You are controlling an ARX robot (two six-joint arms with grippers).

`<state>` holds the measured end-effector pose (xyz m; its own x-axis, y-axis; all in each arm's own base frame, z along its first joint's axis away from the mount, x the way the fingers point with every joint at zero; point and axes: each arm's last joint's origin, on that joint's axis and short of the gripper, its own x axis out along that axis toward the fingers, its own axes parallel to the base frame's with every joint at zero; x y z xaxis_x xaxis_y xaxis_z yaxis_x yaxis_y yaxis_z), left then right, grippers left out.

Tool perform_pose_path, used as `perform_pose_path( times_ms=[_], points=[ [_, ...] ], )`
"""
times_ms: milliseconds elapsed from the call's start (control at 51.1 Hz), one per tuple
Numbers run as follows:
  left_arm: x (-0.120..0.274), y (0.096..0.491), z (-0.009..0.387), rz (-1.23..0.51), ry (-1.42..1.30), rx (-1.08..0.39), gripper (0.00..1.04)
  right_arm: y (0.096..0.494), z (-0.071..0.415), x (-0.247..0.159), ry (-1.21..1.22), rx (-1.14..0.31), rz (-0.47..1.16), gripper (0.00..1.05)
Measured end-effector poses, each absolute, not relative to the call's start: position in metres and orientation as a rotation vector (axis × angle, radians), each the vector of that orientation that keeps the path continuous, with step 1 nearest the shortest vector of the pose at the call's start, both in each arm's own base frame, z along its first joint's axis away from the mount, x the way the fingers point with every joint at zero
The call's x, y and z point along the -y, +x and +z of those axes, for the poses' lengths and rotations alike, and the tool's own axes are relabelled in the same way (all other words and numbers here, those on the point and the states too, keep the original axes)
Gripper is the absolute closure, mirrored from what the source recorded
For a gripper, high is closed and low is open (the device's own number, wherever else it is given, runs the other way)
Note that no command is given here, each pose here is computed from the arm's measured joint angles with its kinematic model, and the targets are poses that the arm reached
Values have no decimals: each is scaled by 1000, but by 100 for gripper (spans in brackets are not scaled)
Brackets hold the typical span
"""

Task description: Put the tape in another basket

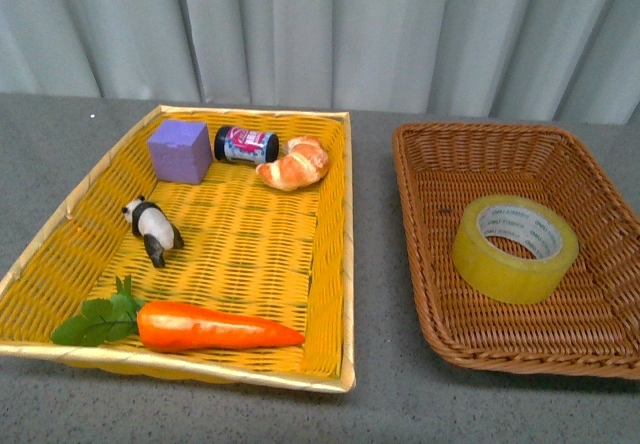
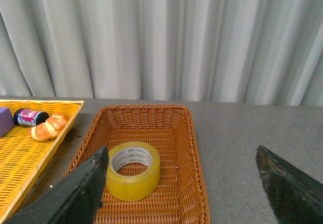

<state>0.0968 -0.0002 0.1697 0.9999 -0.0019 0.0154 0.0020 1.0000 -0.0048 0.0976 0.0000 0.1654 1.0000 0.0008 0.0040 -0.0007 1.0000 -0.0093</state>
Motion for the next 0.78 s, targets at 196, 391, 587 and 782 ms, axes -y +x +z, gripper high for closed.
perform_pose_path(
  times_ms=[196,391,587,782],
  points=[
    [0,97,170,-2,-4,15,6,98,165,0,-10,4,1,9],
    [0,97,170,-2,-4,15,6,98,165,0,-10,4,1,9],
    [0,97,170,-2,-4,15,6,98,165,0,-10,4,1,9],
    [0,97,170,-2,-4,15,6,98,165,0,-10,4,1,9]
  ],
)
